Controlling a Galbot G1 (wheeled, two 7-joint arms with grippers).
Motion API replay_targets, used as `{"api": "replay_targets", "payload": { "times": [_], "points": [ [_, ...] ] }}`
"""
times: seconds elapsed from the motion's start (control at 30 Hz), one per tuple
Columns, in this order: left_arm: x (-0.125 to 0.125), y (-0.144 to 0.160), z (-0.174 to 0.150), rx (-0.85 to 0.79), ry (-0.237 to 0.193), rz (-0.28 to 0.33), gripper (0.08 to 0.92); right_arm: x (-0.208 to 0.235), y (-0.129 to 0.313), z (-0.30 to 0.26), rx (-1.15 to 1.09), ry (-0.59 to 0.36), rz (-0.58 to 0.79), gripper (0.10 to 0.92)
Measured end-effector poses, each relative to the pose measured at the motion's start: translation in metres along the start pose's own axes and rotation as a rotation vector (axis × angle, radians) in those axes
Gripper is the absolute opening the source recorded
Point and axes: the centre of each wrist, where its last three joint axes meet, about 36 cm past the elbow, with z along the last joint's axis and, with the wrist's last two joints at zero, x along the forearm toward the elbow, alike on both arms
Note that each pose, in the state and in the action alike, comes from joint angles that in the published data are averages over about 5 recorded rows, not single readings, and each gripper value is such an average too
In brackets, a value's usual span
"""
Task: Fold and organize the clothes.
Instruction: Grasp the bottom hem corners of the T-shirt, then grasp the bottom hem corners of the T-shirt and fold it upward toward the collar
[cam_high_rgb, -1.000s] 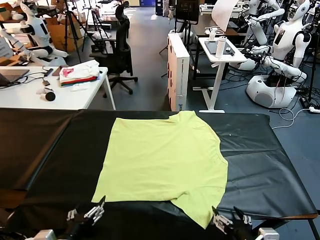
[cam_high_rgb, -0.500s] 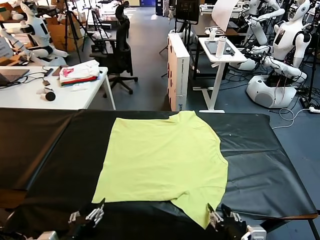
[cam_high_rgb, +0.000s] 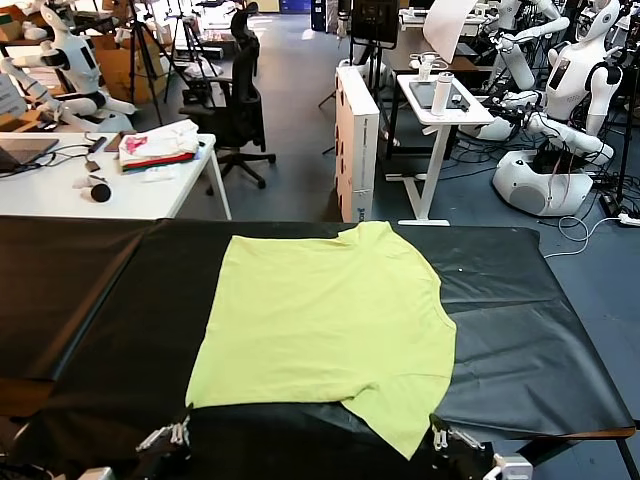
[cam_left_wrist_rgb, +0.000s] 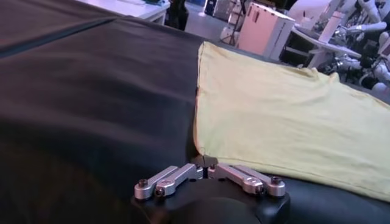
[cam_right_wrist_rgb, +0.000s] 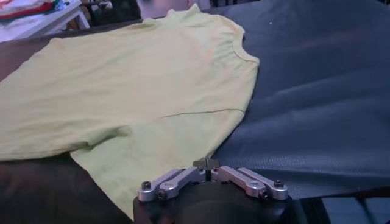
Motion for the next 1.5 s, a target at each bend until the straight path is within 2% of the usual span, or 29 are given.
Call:
{"api": "replay_targets", "payload": {
  "times": [0.27, 0.43, 0.67, 0.87, 1.1, 1.3, 1.5],
  "points": [
    [0.019, -0.005, -0.006, -0.002, -0.012, -0.016, 0.148, 0.018, 0.000, -0.001, -0.003, 0.028, 0.016, 0.139],
    [0.026, -0.007, -0.011, -0.002, -0.027, -0.030, 0.148, 0.018, 0.000, -0.006, 0.002, 0.009, 0.002, 0.139],
    [0.022, -0.012, -0.019, 0.075, -0.110, 0.025, 0.148, -0.005, -0.007, -0.031, 0.009, -0.057, -0.062, 0.139],
    [-0.002, -0.012, -0.028, 0.124, -0.180, 0.040, 0.148, -0.040, -0.010, -0.058, 0.009, -0.171, -0.133, 0.139],
    [-0.040, -0.010, -0.043, 0.128, -0.249, 0.055, 0.148, -0.099, -0.018, -0.082, 0.036, -0.265, -0.150, 0.139],
    [-0.074, -0.011, -0.053, 0.122, -0.280, 0.067, 0.148, -0.147, -0.015, -0.089, 0.030, -0.303, -0.157, 0.139],
    [-0.107, -0.005, -0.059, 0.112, -0.293, 0.060, 0.148, -0.186, -0.010, -0.089, 0.038, -0.281, -0.142, 0.139]
  ]
}}
